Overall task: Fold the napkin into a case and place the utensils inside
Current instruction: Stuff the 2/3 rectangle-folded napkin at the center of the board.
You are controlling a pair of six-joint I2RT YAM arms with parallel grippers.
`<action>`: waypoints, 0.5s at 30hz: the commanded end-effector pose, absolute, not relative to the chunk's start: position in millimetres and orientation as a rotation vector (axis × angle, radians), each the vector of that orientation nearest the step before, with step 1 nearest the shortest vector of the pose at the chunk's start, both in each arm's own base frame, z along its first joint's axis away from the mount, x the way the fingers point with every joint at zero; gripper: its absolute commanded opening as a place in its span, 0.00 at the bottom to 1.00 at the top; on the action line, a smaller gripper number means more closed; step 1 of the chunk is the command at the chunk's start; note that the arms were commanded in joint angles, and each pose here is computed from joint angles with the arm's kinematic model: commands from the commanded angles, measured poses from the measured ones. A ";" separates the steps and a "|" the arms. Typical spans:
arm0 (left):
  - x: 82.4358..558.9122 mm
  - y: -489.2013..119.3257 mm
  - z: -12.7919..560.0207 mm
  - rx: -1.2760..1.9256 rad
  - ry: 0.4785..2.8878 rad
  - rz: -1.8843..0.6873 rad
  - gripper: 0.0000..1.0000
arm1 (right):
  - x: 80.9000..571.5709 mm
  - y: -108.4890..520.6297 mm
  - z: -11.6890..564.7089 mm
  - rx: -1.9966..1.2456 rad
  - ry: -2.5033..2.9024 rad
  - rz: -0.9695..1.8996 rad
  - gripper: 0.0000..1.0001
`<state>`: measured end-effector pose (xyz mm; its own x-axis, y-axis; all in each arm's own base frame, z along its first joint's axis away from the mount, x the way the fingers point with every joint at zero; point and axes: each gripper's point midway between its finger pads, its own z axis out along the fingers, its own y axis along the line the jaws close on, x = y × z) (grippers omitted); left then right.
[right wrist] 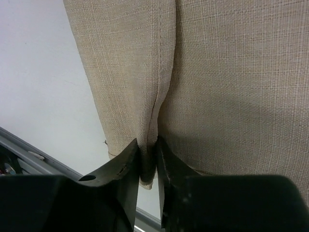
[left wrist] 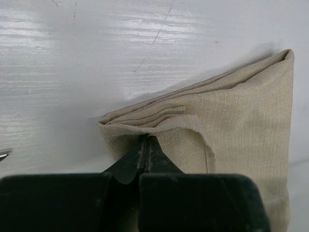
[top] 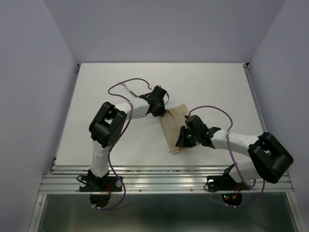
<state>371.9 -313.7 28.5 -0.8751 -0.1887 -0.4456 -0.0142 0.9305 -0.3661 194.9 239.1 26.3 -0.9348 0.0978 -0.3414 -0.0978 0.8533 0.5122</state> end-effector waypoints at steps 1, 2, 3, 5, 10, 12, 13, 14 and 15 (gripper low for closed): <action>364.4 -300.2 18.6 -0.152 2.628 -0.421 0.00 | 197.0 238.5 23.5 -0.025 2.663 0.720 0.21; 364.4 -300.2 18.6 -0.152 2.628 -0.421 0.00 | 196.6 237.8 22.6 -0.024 2.667 0.715 0.18; 364.0 -299.9 18.1 -0.152 2.630 -0.420 0.00 | 197.0 236.4 21.6 -0.021 2.667 0.704 0.15; 364.2 -298.8 17.6 -0.153 2.630 -0.416 0.00 | 198.8 234.9 23.4 -0.015 2.660 0.690 0.07; 363.5 -298.8 17.0 -0.149 2.631 -0.413 0.00 | 209.0 235.0 41.8 0.011 2.590 0.693 0.01; 364.7 -298.3 18.2 -0.150 2.627 -0.413 0.00 | 213.5 232.2 47.4 0.024 2.565 0.672 0.01; 365.2 -298.6 19.3 -0.146 2.624 -0.414 0.00 | 215.8 232.0 52.2 0.028 2.548 0.672 0.01; 365.5 -298.9 20.7 -0.146 2.623 -0.415 0.00 | 216.9 231.2 53.4 0.028 2.543 0.664 0.01; 365.9 -300.0 21.7 -0.142 2.620 -0.418 0.00 | 219.3 229.7 55.6 0.035 2.537 0.648 0.01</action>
